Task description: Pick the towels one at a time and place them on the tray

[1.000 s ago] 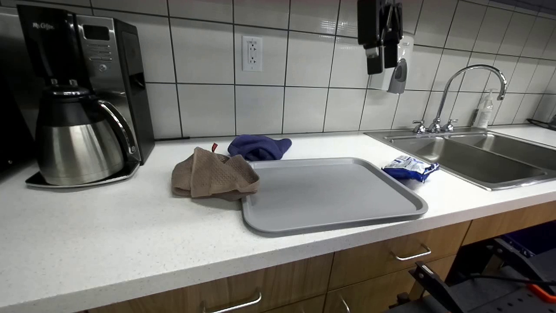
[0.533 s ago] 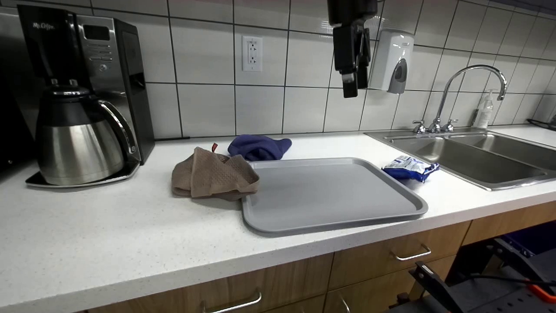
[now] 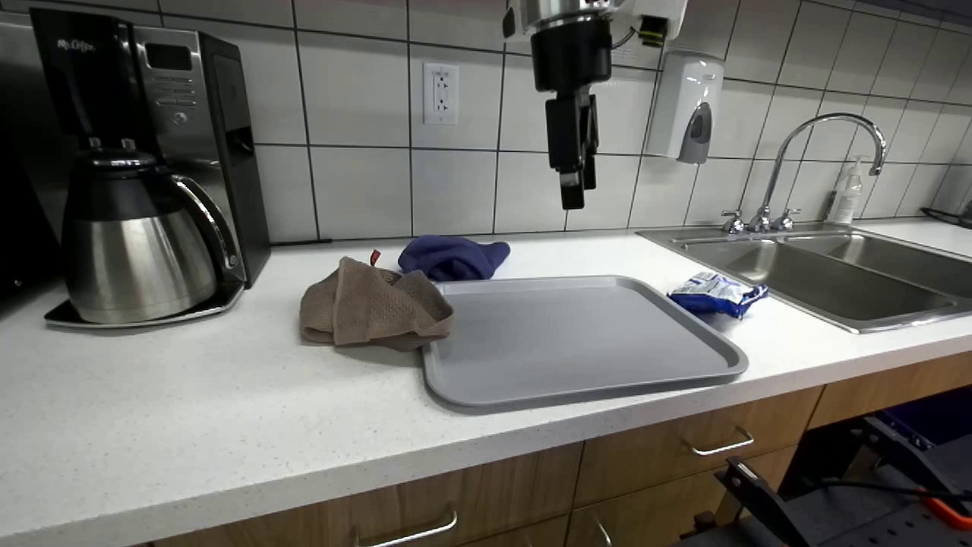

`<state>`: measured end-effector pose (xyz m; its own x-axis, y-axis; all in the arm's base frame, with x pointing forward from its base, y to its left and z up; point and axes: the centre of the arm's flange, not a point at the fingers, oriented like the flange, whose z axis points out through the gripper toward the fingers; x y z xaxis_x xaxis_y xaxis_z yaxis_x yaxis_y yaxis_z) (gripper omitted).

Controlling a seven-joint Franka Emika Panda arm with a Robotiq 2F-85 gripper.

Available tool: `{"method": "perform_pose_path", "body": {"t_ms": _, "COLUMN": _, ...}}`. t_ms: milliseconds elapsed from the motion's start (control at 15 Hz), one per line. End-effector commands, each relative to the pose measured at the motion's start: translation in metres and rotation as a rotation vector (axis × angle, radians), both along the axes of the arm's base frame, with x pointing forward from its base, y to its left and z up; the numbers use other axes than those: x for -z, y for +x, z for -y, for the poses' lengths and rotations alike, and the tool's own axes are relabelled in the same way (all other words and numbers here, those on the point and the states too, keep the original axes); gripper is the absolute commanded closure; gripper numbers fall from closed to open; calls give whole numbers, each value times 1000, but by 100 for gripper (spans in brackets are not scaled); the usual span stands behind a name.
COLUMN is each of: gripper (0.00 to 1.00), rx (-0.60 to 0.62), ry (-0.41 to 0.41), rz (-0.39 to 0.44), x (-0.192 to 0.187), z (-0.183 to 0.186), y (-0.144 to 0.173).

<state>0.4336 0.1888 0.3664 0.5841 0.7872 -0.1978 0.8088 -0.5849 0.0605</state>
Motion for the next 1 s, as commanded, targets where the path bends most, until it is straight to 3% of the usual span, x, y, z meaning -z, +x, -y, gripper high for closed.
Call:
{"method": "perform_pose_path", "body": {"t_ms": 0, "gripper": 0, "rx": -80, "ry": 15, "rz": 1, "x": 8, "z": -23, "y": 19}}
{"method": "perform_pose_path", "body": {"t_ms": 933, "gripper": 0, "rx": -221, "ry": 84, "rz": -13, "x": 40, "z": -108, "y": 42}}
